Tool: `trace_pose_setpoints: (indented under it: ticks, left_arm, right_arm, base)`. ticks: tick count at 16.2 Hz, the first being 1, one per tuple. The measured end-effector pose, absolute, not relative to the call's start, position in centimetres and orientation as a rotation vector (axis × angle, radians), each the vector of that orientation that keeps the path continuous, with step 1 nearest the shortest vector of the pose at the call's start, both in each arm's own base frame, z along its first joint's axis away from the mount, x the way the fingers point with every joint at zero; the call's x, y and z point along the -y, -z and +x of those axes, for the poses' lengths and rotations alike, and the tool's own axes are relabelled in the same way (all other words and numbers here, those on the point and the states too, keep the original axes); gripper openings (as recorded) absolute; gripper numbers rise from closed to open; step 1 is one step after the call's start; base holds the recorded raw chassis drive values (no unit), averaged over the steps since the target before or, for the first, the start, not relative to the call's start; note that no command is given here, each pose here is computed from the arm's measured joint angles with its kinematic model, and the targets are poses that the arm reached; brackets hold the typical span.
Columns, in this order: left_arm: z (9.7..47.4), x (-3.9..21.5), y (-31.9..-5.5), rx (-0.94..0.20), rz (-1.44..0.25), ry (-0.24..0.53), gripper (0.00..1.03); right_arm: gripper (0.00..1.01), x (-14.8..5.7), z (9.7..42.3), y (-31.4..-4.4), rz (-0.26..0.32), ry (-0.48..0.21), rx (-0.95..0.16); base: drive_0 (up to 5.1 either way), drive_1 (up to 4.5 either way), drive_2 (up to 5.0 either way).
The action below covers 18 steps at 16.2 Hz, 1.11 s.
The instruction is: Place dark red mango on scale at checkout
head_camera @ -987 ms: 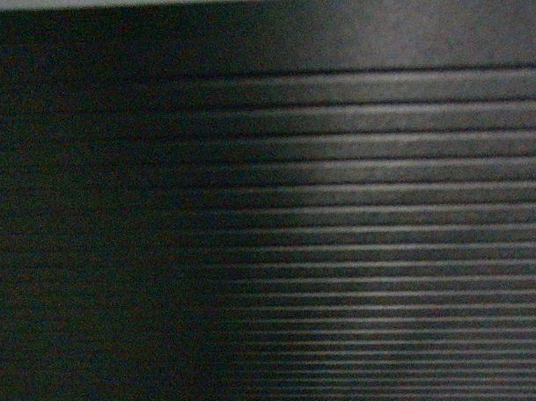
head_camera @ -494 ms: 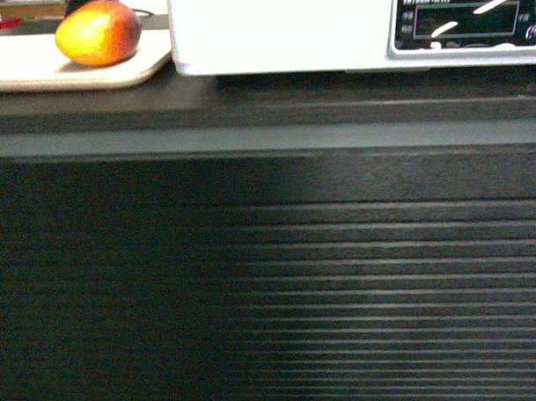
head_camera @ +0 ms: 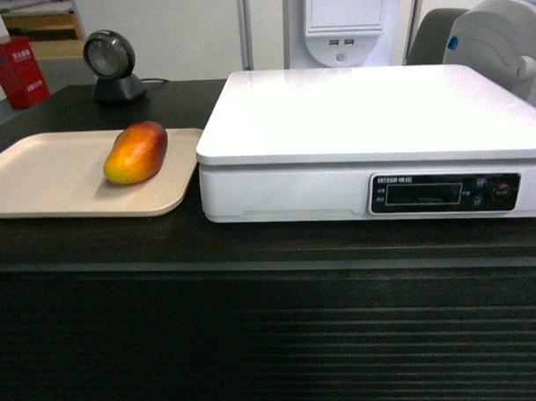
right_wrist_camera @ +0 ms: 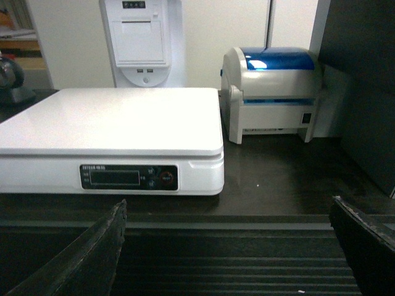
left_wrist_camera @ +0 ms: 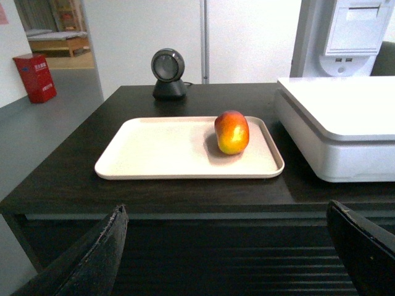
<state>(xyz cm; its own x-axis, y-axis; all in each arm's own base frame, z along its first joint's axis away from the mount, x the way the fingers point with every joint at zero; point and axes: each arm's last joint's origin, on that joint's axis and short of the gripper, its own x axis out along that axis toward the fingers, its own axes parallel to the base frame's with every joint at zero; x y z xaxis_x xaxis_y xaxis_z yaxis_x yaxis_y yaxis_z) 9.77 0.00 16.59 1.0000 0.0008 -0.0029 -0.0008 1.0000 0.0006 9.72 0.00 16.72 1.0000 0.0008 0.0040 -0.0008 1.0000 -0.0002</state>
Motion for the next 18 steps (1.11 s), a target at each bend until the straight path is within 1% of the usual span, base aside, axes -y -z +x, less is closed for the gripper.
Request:
trace_pose_setpoints:
  ticks: [18]
  left_arm:
    - [9.77, 0.01, -16.60, -0.002, 0.001, 0.000, 0.98]
  right_arm:
    - [0.98, 0.00, 9.72, -16.73, -0.001, 0.000, 0.005]
  base:
    - [0.0, 0.00, 0.0]
